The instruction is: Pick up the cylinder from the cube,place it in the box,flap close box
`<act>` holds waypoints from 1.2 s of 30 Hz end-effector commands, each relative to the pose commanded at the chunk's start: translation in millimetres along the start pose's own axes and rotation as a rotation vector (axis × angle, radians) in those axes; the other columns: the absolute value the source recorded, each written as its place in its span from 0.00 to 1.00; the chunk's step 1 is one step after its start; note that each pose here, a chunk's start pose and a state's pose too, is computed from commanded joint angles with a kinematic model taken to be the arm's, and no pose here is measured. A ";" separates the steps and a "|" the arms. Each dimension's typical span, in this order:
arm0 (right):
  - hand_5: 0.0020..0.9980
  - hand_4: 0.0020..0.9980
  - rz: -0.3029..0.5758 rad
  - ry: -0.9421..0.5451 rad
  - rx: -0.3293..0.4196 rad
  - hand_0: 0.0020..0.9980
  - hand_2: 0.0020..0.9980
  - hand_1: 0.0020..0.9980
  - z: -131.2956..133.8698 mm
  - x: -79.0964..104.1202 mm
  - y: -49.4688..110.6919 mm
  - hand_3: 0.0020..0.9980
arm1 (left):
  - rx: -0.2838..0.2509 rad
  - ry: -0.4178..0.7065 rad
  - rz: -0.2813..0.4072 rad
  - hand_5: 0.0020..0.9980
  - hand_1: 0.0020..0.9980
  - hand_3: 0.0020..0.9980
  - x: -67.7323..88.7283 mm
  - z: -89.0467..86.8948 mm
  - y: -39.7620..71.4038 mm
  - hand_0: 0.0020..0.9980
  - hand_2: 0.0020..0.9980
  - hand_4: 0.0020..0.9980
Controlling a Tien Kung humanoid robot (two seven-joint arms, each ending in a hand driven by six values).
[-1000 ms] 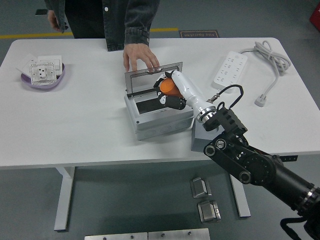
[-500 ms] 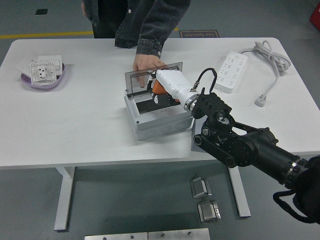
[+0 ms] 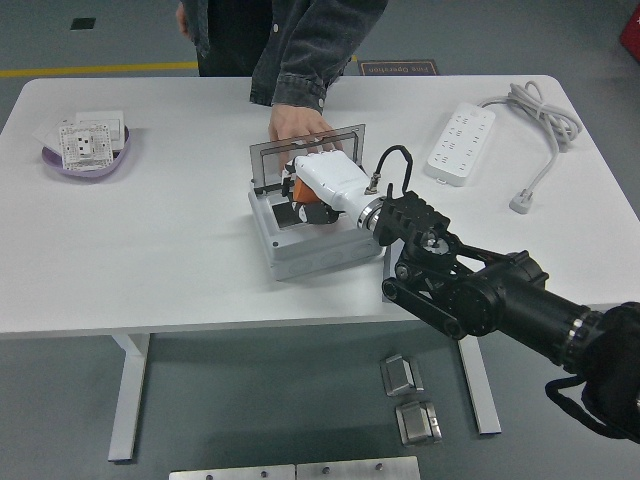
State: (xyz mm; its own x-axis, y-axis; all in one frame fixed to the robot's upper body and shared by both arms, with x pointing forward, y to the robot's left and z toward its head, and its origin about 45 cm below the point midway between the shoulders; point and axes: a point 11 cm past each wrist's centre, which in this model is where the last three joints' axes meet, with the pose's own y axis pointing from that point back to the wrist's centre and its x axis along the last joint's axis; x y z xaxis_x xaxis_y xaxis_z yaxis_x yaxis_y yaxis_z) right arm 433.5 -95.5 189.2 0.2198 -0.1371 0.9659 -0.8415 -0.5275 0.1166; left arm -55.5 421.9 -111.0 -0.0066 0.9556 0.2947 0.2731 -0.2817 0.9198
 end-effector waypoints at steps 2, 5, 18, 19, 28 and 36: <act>0.00 0.29 -0.004 0.014 0.003 0.56 0.58 0.52 -0.7 -0.1 -0.5 0.67 | -0.001 -0.001 0.000 0.15 0.77 0.87 -0.2 0.3 0.1 0.74 0.76 0.55; 0.00 0.29 -0.009 0.032 0.006 0.56 0.58 0.52 -0.4 -0.4 -0.8 0.67 | -0.001 -0.002 0.000 0.15 0.77 0.87 -0.1 0.4 0.1 0.74 0.76 0.55; 0.22 0.85 -0.012 0.045 0.003 0.68 0.68 0.63 5.7 -2.2 1.7 0.82 | -0.006 -0.007 0.002 0.15 0.76 0.87 0.7 2.5 0.5 0.74 0.76 0.55; 0.22 0.85 -0.011 0.045 0.003 0.68 0.68 0.63 6.5 -2.0 1.9 0.82 | -0.006 -0.008 0.003 0.15 0.76 0.87 0.9 2.7 0.6 0.74 0.76 0.55; 0.27 0.92 0.021 -0.020 -0.004 0.68 0.68 0.63 10.6 6.2 9.7 0.82 | 0.000 -0.007 0.000 0.15 0.77 0.87 -0.8 -0.3 -0.1 0.74 0.76 0.55; 0.28 0.92 0.086 -0.189 -0.040 0.68 0.67 0.63 25.6 42.9 28.1 0.82 | 0.010 0.002 -0.008 0.15 0.77 0.87 -4.5 -4.9 -1.1 0.74 0.76 0.55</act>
State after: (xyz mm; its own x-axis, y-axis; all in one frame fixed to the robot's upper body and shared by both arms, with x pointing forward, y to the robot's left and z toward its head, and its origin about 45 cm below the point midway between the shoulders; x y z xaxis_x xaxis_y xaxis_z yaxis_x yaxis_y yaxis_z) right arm 431.9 -137.7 228.1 0.2321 -0.3372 0.9124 -0.8792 -0.4739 0.0486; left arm -60.4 417.5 -112.2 -0.0112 0.9575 0.2881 0.2825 -0.2734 0.9195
